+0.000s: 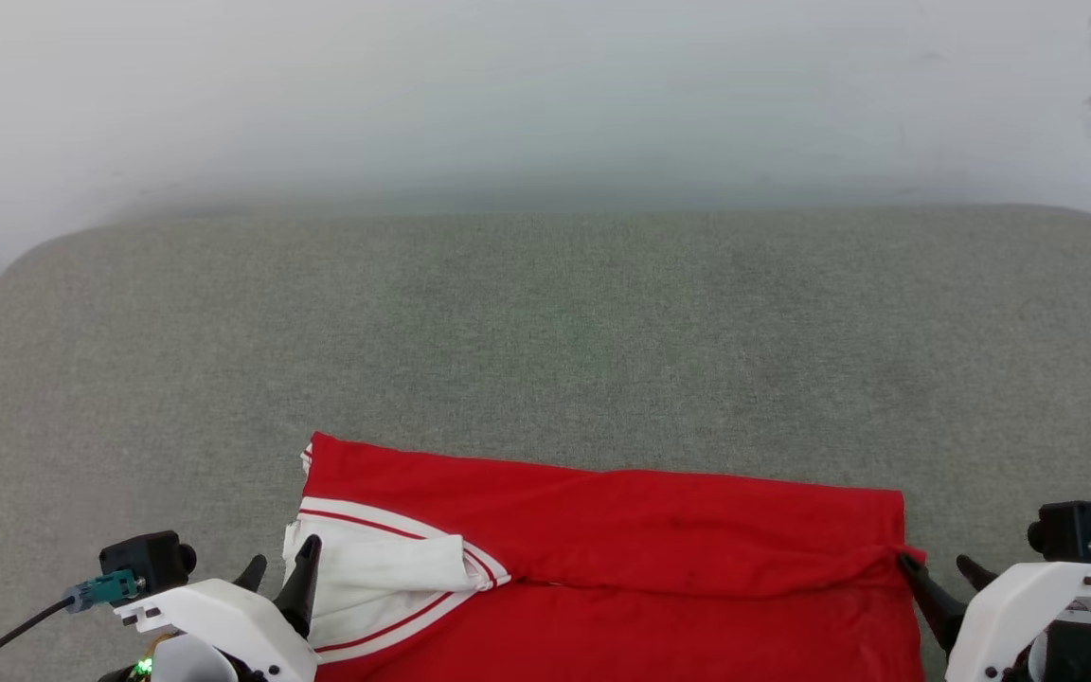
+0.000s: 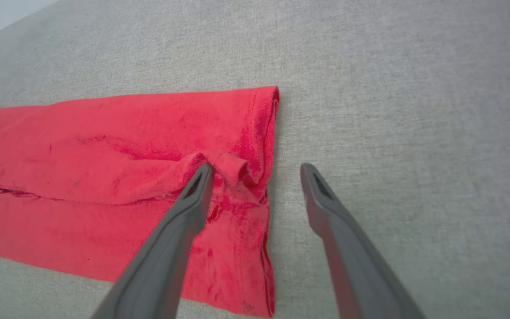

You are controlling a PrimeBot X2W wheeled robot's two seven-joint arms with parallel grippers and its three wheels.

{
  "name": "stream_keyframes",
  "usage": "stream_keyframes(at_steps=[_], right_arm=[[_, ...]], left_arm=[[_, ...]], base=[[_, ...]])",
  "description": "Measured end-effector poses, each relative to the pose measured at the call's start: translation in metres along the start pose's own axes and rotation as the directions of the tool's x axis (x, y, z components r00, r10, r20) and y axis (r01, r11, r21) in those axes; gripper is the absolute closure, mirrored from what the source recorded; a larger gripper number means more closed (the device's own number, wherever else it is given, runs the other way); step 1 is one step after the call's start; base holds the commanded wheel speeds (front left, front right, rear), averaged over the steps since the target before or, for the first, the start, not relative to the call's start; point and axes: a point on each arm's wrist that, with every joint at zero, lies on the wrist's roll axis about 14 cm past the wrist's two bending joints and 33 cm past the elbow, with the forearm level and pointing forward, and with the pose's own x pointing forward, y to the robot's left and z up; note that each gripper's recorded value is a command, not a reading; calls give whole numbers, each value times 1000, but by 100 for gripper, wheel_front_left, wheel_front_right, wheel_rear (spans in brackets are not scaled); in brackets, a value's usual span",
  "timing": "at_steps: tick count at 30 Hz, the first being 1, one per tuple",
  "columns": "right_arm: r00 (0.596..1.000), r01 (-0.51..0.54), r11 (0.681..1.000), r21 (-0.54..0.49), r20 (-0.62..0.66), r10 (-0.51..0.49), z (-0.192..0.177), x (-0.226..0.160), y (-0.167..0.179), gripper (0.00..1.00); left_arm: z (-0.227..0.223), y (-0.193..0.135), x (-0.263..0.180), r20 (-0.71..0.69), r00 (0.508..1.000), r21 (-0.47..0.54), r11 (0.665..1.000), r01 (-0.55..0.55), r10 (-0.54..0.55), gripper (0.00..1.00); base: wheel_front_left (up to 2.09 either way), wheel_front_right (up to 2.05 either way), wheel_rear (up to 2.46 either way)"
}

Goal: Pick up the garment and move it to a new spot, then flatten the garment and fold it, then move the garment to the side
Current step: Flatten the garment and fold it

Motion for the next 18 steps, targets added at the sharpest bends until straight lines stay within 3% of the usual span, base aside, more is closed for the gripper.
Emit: stream_keyframes(at_steps=[7, 18], right_arm=[[996, 11, 998, -57, 92, -6, 40, -29, -6, 0], [986, 22, 996, -92, -165, -37, 21, -23, -13, 0]], left_arm=[[49, -35, -14, 252, 964, 149, 987, 51, -88, 0], [104, -75, -44, 531, 822, 327, 945, 25, -205, 0]], base=[[0, 0, 0], [0, 0, 0]])
